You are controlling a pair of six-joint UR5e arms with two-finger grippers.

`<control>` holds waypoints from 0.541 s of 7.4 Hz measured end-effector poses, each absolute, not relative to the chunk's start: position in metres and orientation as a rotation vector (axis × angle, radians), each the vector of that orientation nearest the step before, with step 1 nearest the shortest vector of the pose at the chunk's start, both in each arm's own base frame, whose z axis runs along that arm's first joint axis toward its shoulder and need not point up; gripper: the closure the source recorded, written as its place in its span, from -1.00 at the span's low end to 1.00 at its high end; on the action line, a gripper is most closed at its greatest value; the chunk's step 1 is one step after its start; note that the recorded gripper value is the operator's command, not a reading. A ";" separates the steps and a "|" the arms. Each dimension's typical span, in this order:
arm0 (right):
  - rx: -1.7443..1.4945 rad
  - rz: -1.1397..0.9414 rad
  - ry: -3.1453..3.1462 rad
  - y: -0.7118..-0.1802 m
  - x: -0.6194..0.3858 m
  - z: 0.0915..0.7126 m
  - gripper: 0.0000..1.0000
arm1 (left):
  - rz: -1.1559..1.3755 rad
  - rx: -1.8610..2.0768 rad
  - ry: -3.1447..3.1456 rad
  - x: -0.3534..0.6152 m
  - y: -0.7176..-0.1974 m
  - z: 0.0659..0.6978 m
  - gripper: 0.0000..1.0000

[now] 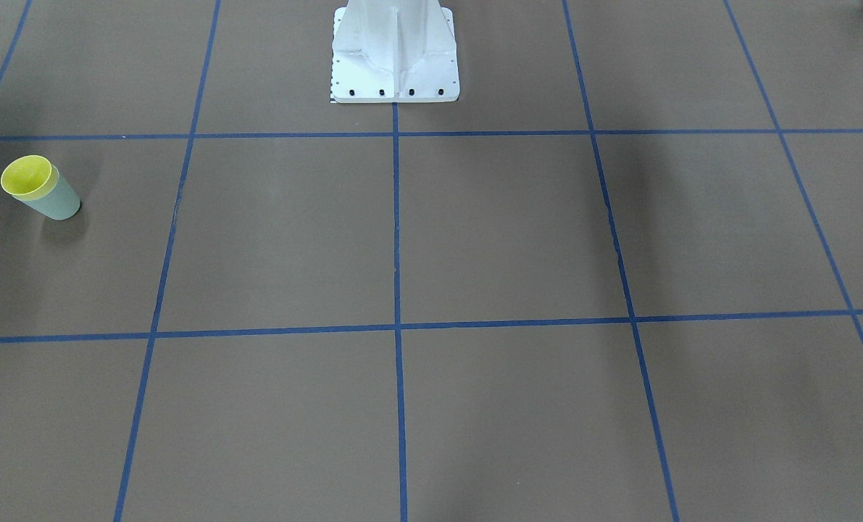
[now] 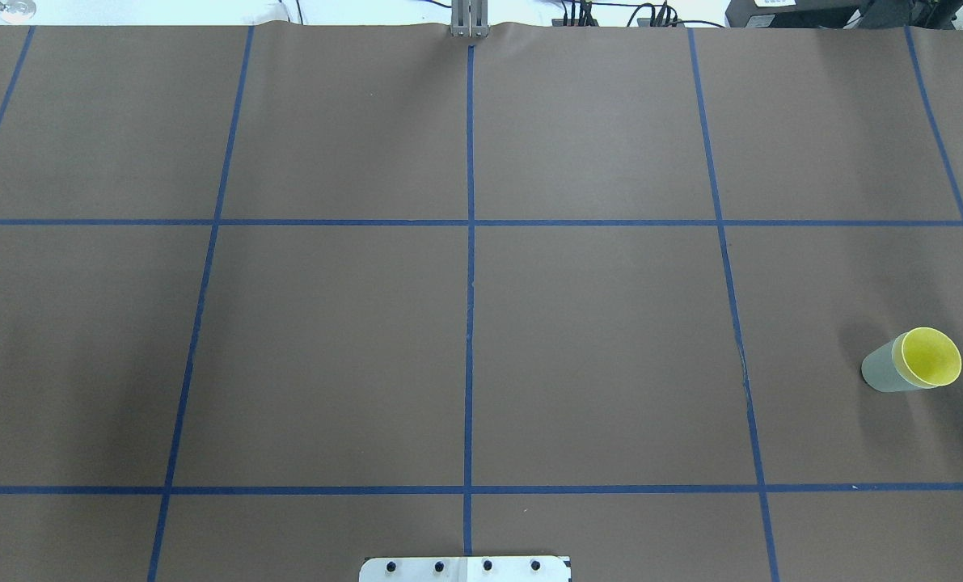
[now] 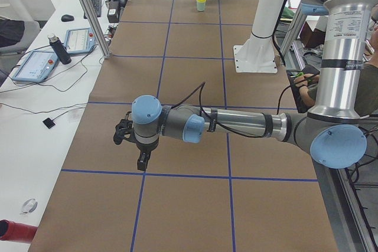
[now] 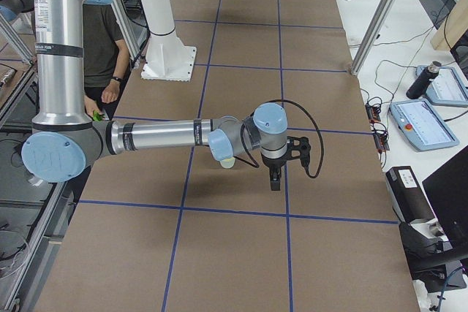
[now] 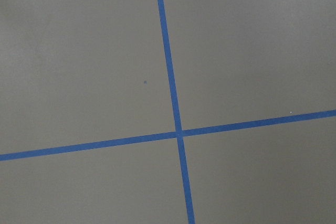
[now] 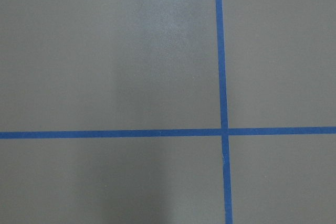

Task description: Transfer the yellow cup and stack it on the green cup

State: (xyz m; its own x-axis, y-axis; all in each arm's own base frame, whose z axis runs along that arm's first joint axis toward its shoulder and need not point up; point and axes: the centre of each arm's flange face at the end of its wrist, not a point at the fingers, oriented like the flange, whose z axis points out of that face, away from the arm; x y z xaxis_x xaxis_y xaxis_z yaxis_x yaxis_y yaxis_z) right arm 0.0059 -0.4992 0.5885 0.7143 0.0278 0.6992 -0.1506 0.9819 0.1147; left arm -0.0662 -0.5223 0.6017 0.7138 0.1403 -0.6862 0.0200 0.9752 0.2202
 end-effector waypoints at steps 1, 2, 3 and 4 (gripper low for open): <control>0.166 0.102 -0.769 -0.498 0.006 0.590 -0.98 | 0.070 0.223 0.776 -0.066 -0.521 0.600 -1.00; 0.165 0.105 -0.769 -0.498 0.006 0.590 -0.98 | 0.073 0.223 0.777 -0.065 -0.519 0.601 -1.00; 0.164 0.106 -0.769 -0.498 0.006 0.590 -0.98 | 0.076 0.222 0.777 -0.064 -0.517 0.602 -1.00; 0.164 0.105 -0.770 -0.498 0.006 0.590 -0.98 | 0.078 0.221 0.776 -0.064 -0.517 0.604 -1.00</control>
